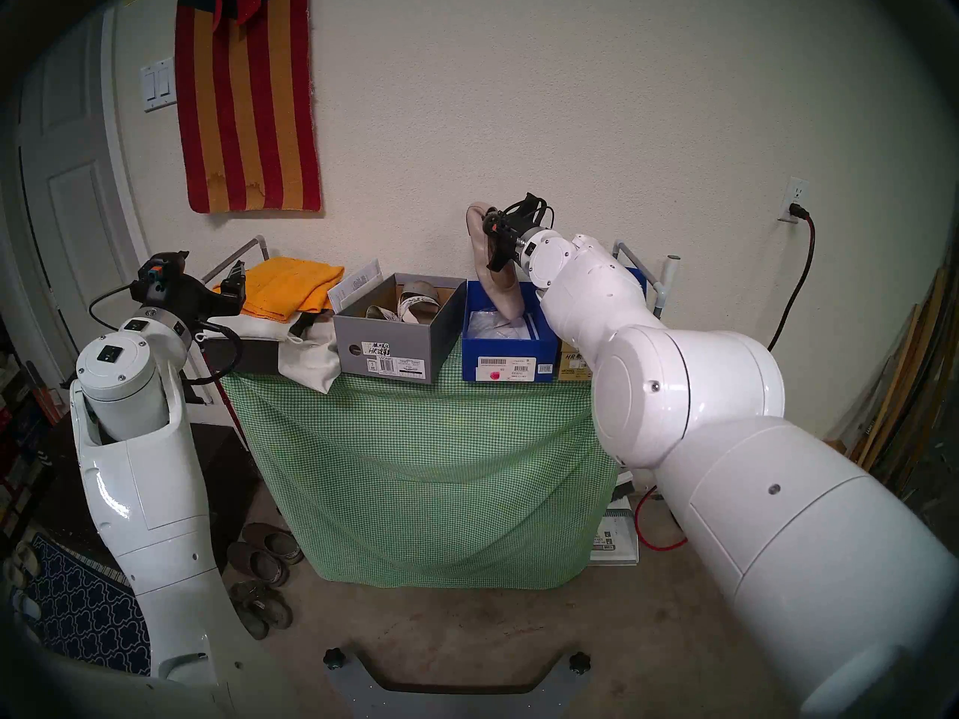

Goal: Put shoes into shoe box

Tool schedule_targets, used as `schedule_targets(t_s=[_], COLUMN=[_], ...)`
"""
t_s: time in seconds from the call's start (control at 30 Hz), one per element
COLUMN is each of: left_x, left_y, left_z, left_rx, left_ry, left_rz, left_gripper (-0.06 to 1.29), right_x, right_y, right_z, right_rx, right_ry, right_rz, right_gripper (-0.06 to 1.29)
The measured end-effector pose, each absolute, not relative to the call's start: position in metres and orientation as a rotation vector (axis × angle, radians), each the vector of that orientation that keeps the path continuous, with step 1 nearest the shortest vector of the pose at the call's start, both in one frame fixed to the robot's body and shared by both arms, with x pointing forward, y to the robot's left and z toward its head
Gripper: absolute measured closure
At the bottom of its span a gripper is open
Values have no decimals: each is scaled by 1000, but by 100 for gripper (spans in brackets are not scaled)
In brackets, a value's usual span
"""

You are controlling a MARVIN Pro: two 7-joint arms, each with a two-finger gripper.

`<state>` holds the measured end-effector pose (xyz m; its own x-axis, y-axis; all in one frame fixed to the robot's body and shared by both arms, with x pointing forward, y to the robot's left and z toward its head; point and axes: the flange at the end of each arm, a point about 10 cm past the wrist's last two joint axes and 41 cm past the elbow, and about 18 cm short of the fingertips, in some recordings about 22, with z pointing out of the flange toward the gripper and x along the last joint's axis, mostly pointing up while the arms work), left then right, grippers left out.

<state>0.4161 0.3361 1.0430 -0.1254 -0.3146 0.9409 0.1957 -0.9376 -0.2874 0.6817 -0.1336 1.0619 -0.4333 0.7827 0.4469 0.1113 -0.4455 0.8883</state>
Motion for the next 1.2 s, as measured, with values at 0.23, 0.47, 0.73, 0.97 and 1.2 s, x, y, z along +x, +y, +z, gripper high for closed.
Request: schedule_targets(t_s=[0.23, 0.47, 0.73, 0.97, 1.2], left_x=[416, 416, 416, 416, 416], left_y=[336, 336, 336, 336, 336], left_z=[1043, 1043, 1043, 1043, 1043], left_rx=[-1815, -1815, -1815, -1815, -1815], left_ry=[132, 132, 132, 132, 133], left_rz=[-2127, -2126, -2126, -2126, -2126], left_gripper=[1, 1, 1, 1, 1], right_x=[682, 680, 678, 678, 679], right_y=[-123, -109, -98, -97, -99], right_z=[1066, 1061, 1039, 1028, 1025], right_rx=[1297, 1303, 1352, 1386, 1406], right_ry=[1269, 1267, 1279, 1280, 1271], right_rz=[1927, 1926, 1891, 1855, 1821], right_gripper=[125, 125, 125, 125, 125])
